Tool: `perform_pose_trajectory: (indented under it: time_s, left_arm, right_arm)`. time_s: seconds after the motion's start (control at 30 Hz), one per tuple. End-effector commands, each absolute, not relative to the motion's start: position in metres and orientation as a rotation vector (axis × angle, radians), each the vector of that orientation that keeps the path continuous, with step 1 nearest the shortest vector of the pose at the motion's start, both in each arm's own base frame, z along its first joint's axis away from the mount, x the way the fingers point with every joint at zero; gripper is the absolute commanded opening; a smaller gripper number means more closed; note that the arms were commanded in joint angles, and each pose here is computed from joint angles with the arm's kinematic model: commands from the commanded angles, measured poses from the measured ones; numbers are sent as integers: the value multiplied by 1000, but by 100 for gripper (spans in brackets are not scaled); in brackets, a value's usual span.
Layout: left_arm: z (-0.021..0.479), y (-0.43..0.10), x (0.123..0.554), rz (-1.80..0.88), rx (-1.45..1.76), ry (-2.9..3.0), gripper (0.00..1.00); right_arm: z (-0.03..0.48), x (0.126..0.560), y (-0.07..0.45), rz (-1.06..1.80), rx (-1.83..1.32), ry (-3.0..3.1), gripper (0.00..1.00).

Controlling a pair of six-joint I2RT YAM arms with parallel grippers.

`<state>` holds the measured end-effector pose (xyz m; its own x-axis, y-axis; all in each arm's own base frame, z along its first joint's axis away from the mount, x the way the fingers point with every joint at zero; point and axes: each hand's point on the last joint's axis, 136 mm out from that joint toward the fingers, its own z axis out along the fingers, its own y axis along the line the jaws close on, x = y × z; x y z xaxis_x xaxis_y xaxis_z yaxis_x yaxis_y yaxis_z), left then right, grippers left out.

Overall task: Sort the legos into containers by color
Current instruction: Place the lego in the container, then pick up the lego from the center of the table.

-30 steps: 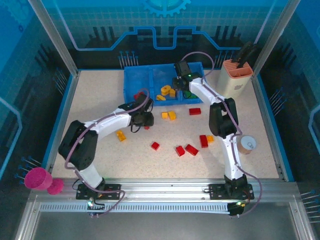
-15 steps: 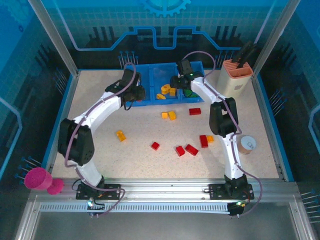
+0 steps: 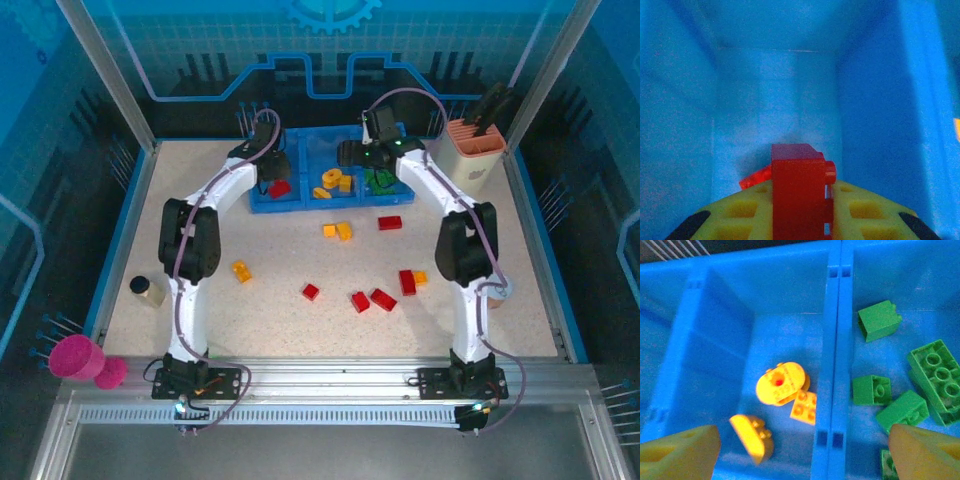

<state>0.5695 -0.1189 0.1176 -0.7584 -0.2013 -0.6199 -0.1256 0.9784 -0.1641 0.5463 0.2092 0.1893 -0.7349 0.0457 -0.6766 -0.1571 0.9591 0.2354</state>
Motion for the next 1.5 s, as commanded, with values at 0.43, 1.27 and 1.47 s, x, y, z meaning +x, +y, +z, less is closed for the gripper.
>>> perform_pose_trajectory:
  time_s: [0.43,1.27,1.47]
  left_arm:
    - [132,-124,590,-222,-197,2411,56]
    - [248,-141,471,-331,-73,2282,66]
    - [198,-196,425,-405,55,2418,67]
  right_arm:
    - [147,387,122,405,31,2557,87]
    - [112,372,143,338,-81,2628,81]
    - [123,360,142,338,-146,2596,81]
